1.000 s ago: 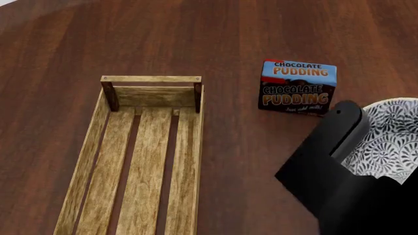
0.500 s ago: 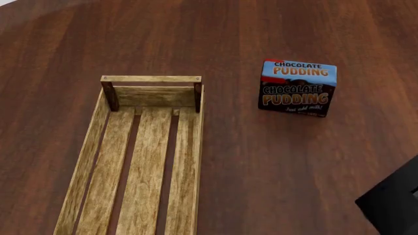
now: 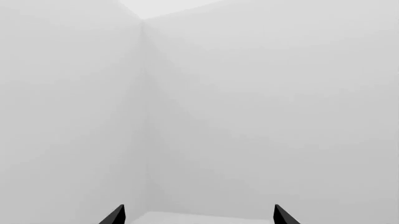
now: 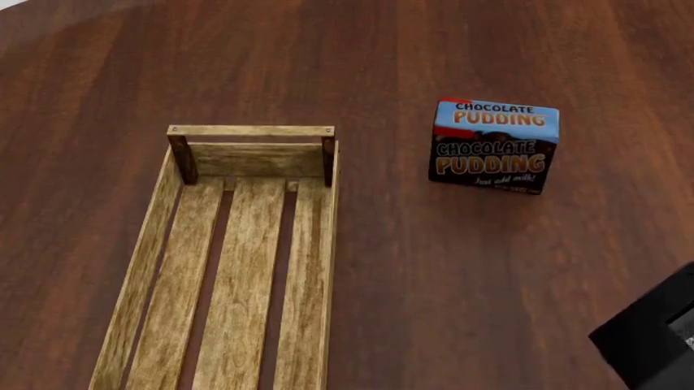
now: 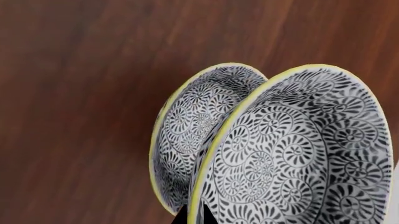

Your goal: Stack the left bowl on the right bowl and place them in the tray.

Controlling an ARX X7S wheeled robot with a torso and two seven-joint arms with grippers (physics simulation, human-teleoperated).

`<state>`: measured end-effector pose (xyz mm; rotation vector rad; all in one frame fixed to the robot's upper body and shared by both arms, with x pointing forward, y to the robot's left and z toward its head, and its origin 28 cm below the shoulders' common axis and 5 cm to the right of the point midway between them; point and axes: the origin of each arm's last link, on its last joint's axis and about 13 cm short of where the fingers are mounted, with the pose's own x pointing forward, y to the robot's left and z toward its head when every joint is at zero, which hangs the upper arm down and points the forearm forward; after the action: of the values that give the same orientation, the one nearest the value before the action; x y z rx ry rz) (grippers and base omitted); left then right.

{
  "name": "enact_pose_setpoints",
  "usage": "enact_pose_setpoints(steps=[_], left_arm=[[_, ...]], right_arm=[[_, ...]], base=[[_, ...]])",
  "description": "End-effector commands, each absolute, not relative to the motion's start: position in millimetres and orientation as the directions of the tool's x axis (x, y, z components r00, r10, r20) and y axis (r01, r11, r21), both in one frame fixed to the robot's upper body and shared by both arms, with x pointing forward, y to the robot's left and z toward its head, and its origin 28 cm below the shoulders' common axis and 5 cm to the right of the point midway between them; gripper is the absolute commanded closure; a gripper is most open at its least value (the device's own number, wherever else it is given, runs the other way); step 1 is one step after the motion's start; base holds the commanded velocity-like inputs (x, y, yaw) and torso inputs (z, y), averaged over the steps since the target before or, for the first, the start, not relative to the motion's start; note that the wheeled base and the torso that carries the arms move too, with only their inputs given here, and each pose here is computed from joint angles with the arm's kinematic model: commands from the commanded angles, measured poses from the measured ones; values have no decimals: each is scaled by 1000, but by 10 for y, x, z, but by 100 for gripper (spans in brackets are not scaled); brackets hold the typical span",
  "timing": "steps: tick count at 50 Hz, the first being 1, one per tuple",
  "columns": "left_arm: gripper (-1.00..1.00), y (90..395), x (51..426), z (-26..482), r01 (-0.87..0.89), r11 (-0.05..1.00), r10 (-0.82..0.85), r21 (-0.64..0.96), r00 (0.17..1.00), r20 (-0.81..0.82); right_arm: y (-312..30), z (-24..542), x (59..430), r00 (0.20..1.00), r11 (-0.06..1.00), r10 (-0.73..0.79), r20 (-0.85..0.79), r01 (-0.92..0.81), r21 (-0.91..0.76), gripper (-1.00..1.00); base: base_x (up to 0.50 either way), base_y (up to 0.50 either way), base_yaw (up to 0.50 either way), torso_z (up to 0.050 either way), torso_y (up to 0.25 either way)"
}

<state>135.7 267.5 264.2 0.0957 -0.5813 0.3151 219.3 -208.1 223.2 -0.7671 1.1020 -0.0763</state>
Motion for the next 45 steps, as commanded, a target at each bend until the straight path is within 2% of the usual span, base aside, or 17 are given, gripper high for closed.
enact_pose_setpoints(steps=[1,39,40,45], left_arm=[[-100,2669,1349,2659,-319,948,263,5,790,553],[-100,2642,1413,2675,-315,949,254,20,800,543],[-100,2641,1414,2676,-314,949,253,20,800,543],[-100,2642,1415,2674,-314,949,253,20,801,543]], right_arm=[[-2137,2112,2394,475,722,-443,-760,-314,-617,100],[-2165,1598,2595,434,753,-422,-796,-321,-574,100],[-2166,1605,2591,432,754,-424,-796,-319,-574,-100],[-2174,1679,2578,438,752,-427,-791,-314,-580,-100]], base=[[0,0,0,0,0],[0,0,0,0,0],[0,0,0,0,0],[0,0,0,0,0]])
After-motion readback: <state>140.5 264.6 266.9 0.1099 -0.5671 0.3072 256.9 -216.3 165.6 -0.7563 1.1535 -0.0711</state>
